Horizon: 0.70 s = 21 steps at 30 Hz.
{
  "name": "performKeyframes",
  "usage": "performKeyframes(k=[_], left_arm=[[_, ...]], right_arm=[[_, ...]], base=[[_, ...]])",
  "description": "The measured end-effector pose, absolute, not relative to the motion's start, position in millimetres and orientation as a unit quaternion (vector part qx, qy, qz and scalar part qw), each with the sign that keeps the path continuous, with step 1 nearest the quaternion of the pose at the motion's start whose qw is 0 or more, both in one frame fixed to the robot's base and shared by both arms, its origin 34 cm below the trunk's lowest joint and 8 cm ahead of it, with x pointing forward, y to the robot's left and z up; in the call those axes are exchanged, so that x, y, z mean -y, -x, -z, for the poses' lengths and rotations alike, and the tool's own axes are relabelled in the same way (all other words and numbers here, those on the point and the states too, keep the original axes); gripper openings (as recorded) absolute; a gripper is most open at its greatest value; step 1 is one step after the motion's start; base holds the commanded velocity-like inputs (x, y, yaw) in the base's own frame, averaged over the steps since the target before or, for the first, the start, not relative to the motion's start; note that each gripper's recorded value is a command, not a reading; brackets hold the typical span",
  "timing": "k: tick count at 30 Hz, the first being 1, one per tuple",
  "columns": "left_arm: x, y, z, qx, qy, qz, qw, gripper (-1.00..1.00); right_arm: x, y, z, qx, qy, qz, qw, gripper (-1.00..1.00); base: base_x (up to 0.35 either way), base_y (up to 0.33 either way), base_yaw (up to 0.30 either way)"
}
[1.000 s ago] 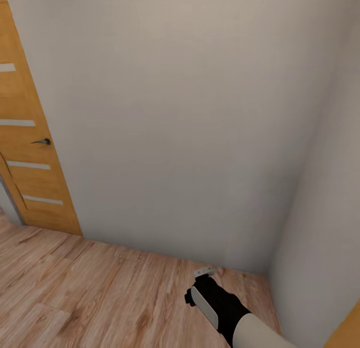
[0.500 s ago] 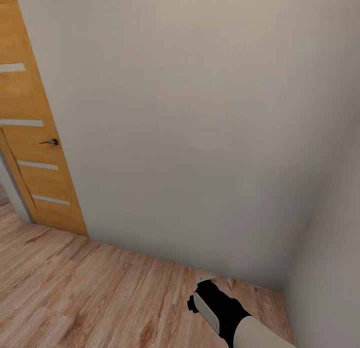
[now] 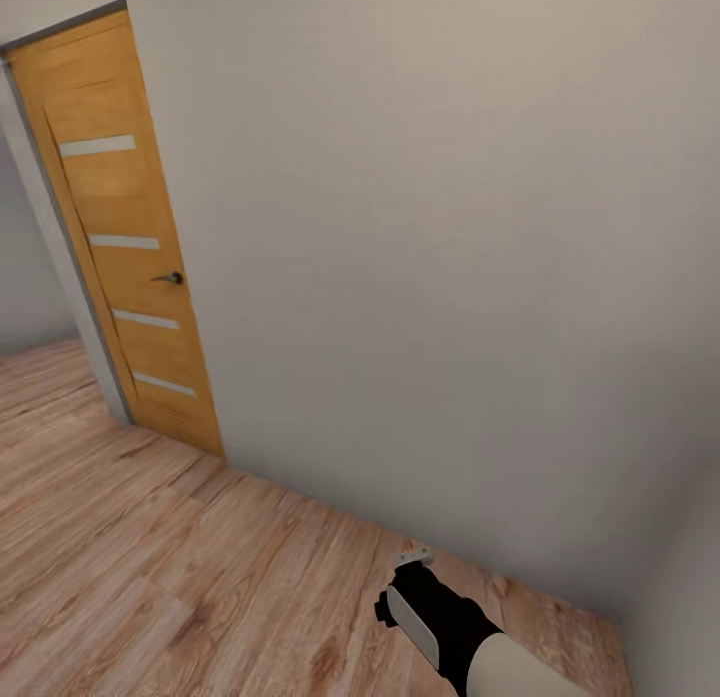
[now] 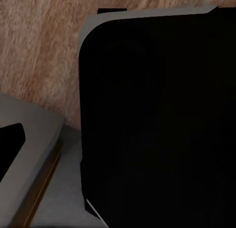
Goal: Move the two storage containers from the living room to the garage. In the garage, place one container on the floor and stack the other container on top of it (either order is fine).
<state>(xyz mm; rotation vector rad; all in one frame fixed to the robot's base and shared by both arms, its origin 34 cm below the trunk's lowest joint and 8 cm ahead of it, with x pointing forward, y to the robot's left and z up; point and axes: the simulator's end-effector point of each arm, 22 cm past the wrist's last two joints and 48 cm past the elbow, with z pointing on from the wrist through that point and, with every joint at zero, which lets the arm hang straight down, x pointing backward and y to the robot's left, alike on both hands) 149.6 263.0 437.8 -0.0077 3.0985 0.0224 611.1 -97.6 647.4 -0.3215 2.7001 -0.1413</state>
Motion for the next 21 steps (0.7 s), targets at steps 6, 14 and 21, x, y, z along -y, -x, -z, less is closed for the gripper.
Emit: performKeyframes(k=[6, 14, 21], left_arm=[[-263.2, -149.6, -437.8, -1.000, 0.003, -0.008, 0.022, 1.00], [-263.2, -149.6, -437.8, -1.000, 0.003, -0.007, 0.022, 1.00], [-262.7, -149.5, -437.9, -1.000, 0.003, -0.007, 0.022, 1.00]], right_arm=[[97.9, -611.1, -647.3, -0.970, 0.115, 0.051, 0.208, 1.00], [92.4, -613.4, -648.0, -0.969, 0.115, 0.039, 0.214, 1.00], [92.9, -613.0, -646.8, -0.969, 0.115, 0.038, 0.216, 1.00]], base=[[0.000, 0.000, 0.300], [0.000, 0.000, 0.293], [0.163, 0.000, 0.039]])
